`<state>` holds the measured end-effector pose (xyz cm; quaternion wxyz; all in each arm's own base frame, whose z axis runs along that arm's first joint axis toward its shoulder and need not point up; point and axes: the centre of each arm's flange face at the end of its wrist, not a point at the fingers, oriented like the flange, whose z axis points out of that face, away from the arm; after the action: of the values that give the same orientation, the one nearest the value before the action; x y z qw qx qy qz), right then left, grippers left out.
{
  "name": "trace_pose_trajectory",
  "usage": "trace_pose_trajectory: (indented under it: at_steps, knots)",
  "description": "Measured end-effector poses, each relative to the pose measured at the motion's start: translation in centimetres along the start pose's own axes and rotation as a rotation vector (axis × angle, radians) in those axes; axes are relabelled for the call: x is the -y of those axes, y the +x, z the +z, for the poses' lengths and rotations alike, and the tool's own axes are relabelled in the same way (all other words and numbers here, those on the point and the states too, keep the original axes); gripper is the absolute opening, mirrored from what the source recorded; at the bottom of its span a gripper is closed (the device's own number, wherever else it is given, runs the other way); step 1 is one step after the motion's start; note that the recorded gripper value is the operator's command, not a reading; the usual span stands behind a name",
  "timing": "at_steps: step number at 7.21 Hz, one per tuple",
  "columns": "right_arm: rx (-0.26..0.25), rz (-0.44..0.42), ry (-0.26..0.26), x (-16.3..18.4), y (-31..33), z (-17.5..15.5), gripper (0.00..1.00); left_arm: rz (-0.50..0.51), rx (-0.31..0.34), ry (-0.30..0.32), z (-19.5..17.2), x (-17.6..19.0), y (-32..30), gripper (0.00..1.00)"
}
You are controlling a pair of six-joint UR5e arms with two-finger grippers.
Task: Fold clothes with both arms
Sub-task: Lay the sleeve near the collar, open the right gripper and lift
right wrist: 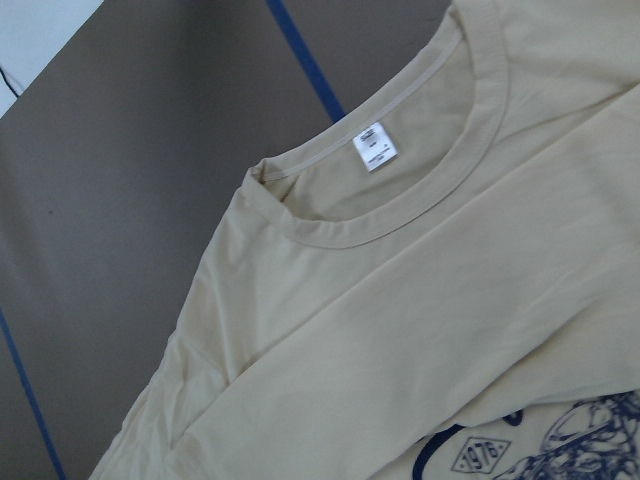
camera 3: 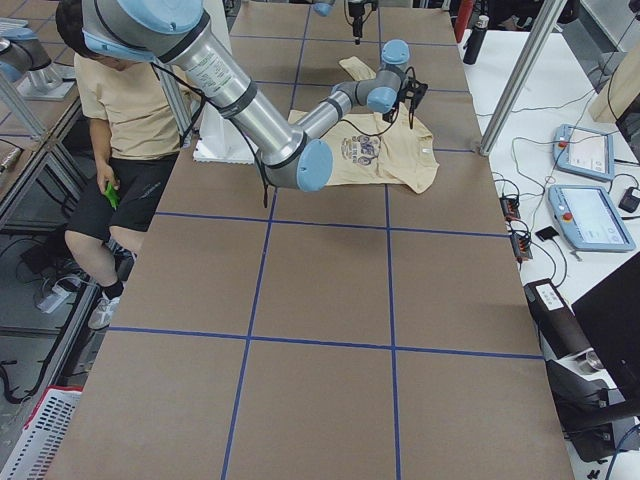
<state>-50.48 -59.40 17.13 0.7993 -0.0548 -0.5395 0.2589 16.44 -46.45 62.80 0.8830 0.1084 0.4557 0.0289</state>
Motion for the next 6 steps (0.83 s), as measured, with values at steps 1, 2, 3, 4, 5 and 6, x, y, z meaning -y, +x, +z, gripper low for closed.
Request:
trace_pose_trajectory:
  at_steps: [1,2,3,4,5,6]
  knots:
    - [-0.002,-0.003,0.001,1.2,3.3,-1.1,0.99,-0.004,0.003,-0.022,1.6,-0.5,0.6,0.75]
    - [-0.004,-0.012,0.004,2.0,5.7,-2.1,0.99,-0.006,0.007,-0.04,2.9,-0.6,0.8,0.66]
    - [-0.007,-0.017,0.005,2.4,7.0,-2.6,0.99,-0.008,0.01,-0.05,3.7,-0.4,0.8,0.58]
    - [-0.008,-0.018,0.006,2.6,7.6,-2.8,0.99,-0.011,0.012,-0.054,4.1,-0.2,0.9,0.52]
    - [-0.008,-0.019,0.007,2.7,7.8,-2.9,0.99,-0.013,0.013,-0.056,4.3,-0.2,0.8,0.51]
    - [-0.009,-0.019,0.007,2.7,7.8,-2.9,0.99,-0.014,0.013,-0.057,4.3,-0.2,0.8,0.51]
